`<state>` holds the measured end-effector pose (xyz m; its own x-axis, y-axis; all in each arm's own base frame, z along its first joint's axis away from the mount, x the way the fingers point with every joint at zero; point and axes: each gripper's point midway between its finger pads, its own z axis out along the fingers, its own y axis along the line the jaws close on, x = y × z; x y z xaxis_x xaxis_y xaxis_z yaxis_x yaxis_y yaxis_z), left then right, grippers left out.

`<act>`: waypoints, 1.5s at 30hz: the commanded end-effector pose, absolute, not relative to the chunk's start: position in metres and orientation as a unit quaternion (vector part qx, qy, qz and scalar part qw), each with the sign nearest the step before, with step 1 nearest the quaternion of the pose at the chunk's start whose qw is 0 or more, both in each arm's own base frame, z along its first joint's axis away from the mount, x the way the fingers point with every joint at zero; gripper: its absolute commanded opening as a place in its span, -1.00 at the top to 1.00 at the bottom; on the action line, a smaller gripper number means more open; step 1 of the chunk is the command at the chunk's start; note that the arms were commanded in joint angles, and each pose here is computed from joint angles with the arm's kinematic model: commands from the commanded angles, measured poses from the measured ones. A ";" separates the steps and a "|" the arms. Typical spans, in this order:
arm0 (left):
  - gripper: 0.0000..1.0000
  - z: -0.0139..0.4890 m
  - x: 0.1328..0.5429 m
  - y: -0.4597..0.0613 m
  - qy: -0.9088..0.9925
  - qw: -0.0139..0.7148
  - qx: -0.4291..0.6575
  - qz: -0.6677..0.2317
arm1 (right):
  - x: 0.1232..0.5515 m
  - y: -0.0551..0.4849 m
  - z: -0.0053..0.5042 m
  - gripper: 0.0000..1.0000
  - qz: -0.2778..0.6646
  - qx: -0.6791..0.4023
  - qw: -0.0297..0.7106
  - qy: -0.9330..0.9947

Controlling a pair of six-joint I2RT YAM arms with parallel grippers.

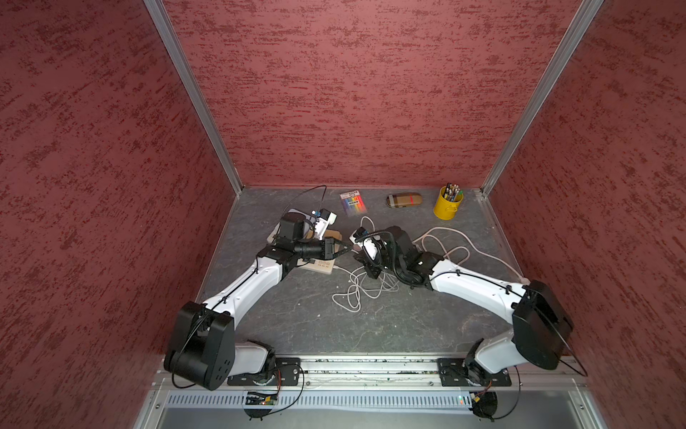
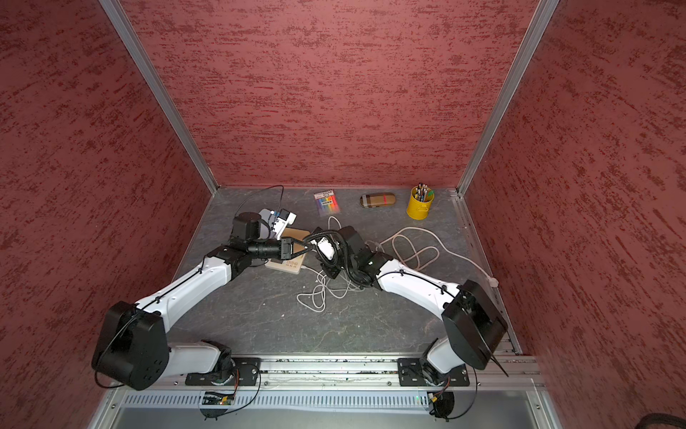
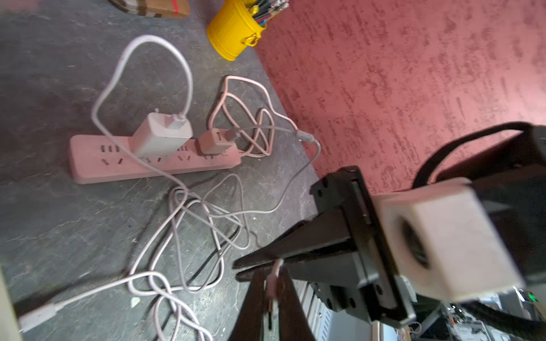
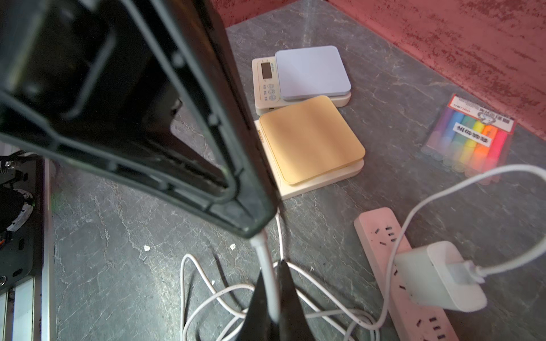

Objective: Charge the electronic scale
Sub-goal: Adjust the charging cable.

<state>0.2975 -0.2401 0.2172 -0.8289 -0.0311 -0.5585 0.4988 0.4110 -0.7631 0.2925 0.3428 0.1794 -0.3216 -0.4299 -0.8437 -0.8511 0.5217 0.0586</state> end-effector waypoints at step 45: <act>1.00 0.225 0.296 -0.206 0.774 0.283 -0.061 -0.564 | 0.299 0.370 0.256 0.24 0.715 0.198 0.246 0.624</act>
